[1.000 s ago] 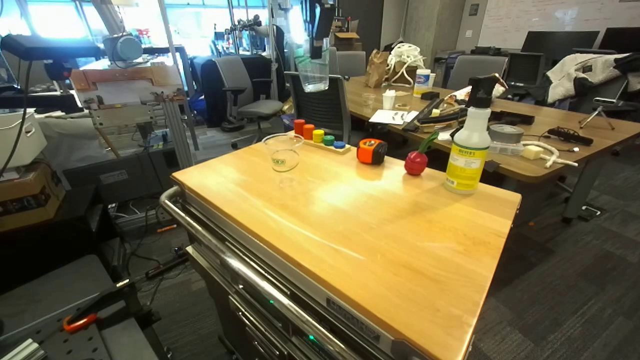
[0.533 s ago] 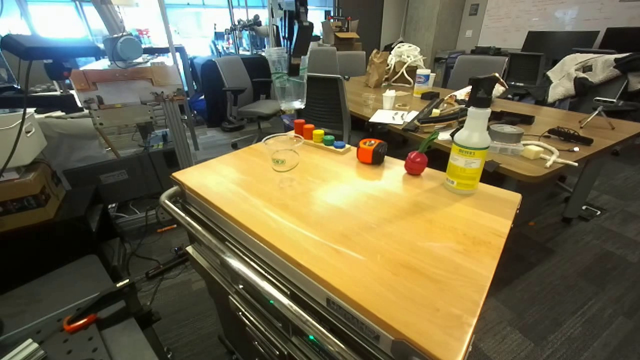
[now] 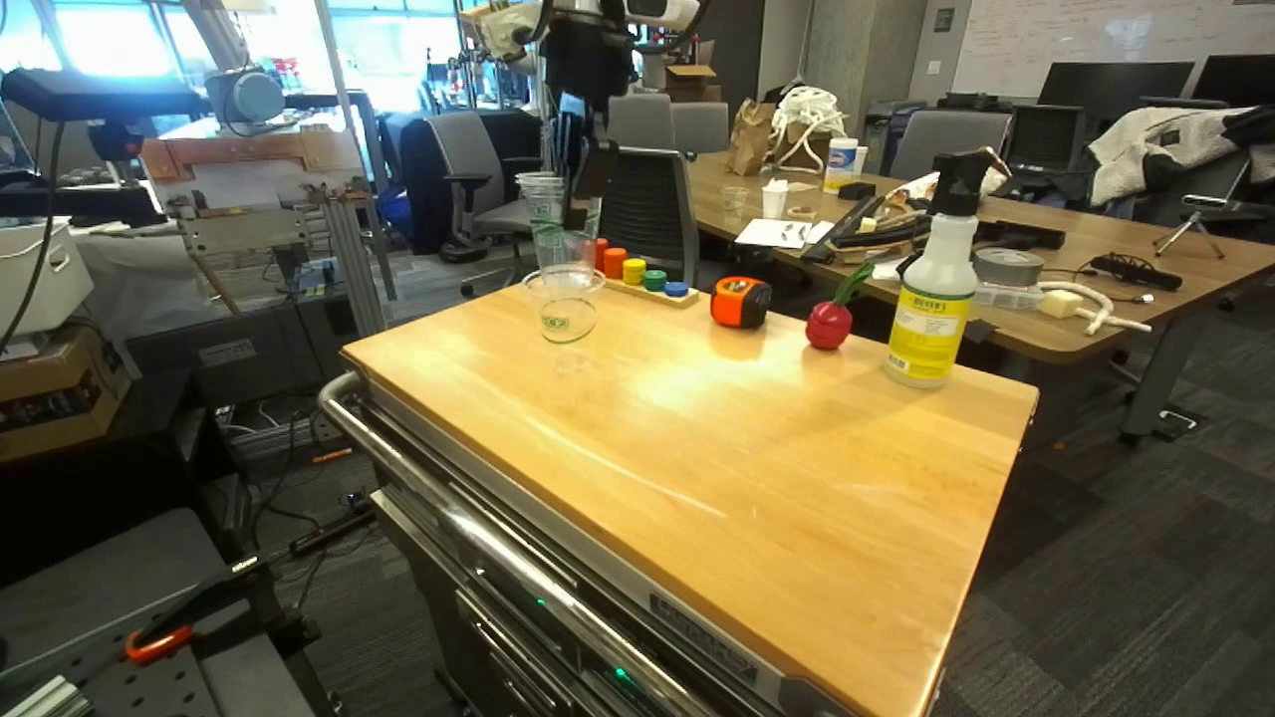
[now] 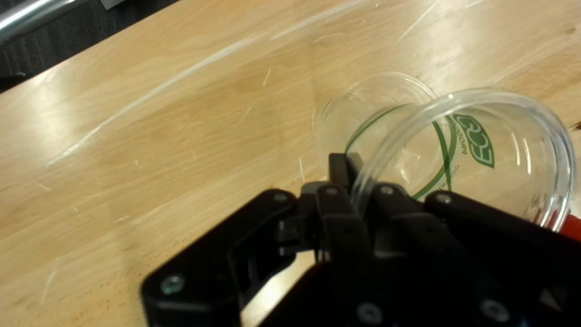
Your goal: Stack the three cups together
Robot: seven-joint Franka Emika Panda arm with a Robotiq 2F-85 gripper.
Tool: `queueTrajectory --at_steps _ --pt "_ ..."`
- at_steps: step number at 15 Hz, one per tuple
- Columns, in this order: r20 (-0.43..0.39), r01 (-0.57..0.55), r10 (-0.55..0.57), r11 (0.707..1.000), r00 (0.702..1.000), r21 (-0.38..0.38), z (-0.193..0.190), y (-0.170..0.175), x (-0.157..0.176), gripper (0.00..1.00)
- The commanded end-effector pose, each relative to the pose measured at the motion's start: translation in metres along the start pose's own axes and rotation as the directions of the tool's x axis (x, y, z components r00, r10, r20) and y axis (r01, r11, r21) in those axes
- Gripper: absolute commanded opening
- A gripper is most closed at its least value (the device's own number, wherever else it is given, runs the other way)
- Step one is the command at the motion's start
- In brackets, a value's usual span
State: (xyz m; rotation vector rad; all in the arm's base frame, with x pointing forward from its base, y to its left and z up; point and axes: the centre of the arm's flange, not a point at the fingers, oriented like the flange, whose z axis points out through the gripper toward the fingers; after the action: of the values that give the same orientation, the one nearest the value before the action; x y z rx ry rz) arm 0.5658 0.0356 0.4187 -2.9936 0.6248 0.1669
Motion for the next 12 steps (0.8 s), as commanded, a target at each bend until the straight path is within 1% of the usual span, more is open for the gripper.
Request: queueTrajectory --at_steps 1,4,6,9,12 --pt "-0.017 0.042 -0.041 0.998 0.999 0.057 0.010 0.000 -0.001 0.04" --pt "-0.026 0.076 -0.074 0.994 0.997 0.075 0.010 -0.006 -0.005 0.04" --pt "-0.015 0.103 -0.102 0.991 0.995 0.080 0.014 -0.011 -0.009 0.04" --pt "0.007 0.134 -0.134 0.989 0.991 0.069 0.027 -0.015 -0.015 0.04" --pt "0.026 0.149 -0.150 0.988 0.988 0.050 0.042 -0.011 -0.021 0.06"
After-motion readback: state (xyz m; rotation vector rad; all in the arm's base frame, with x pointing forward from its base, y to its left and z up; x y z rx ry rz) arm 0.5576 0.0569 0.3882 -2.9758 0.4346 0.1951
